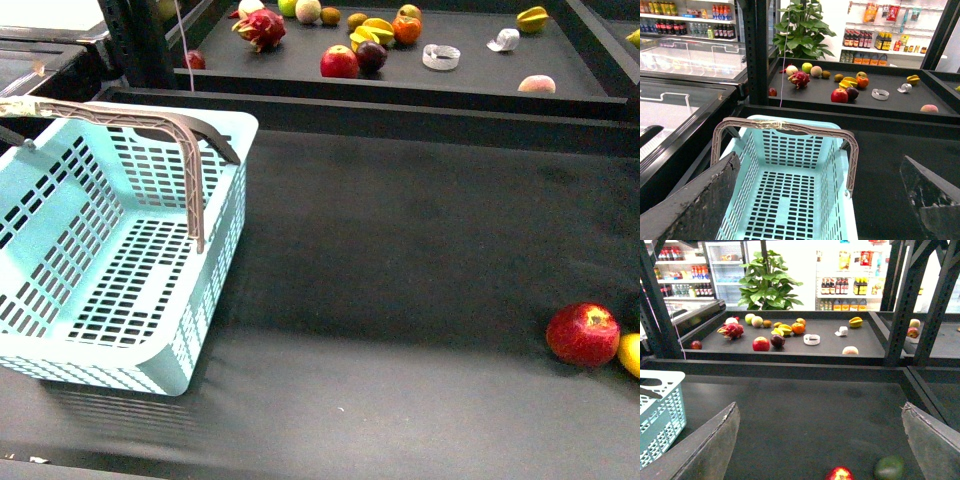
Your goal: Pick mango with right arm and hold basket with left
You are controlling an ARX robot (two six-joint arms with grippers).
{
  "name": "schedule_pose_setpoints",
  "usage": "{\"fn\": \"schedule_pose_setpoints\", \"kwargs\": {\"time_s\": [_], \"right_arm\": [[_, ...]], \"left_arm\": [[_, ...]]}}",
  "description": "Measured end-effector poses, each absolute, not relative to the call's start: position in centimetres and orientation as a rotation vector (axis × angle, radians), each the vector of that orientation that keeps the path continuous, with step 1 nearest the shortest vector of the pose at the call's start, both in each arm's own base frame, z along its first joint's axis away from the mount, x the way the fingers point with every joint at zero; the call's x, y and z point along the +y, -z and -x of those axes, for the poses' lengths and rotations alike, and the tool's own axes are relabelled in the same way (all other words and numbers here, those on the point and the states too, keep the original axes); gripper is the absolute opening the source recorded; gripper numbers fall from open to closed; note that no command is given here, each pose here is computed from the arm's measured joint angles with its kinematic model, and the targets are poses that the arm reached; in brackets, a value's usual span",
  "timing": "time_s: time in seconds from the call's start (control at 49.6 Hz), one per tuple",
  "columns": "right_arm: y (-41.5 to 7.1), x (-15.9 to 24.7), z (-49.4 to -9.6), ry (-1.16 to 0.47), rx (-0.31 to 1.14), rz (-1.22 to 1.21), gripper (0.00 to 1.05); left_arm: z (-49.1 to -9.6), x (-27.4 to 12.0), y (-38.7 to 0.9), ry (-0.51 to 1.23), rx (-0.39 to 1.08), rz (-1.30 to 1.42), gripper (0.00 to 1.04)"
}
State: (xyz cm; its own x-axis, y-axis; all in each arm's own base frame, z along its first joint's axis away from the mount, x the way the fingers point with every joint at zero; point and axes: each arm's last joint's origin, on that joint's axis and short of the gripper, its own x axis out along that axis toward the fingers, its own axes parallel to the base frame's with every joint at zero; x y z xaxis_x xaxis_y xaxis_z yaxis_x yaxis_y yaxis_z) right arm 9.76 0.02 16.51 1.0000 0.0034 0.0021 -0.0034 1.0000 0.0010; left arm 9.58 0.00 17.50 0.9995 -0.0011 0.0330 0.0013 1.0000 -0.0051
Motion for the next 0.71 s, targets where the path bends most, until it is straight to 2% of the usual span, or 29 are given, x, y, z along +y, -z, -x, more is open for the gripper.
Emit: {"fn": "schedule_pose_setpoints", "kwargs": {"time_s": [0.706], "right_arm": [[-16.51,0.02,-9.76,-0.003,-0.002,-0.001,0.96]], "left_arm": [[-9.58,0.00,-17.50,0.001,-0.033,0.005,0.97]]}}
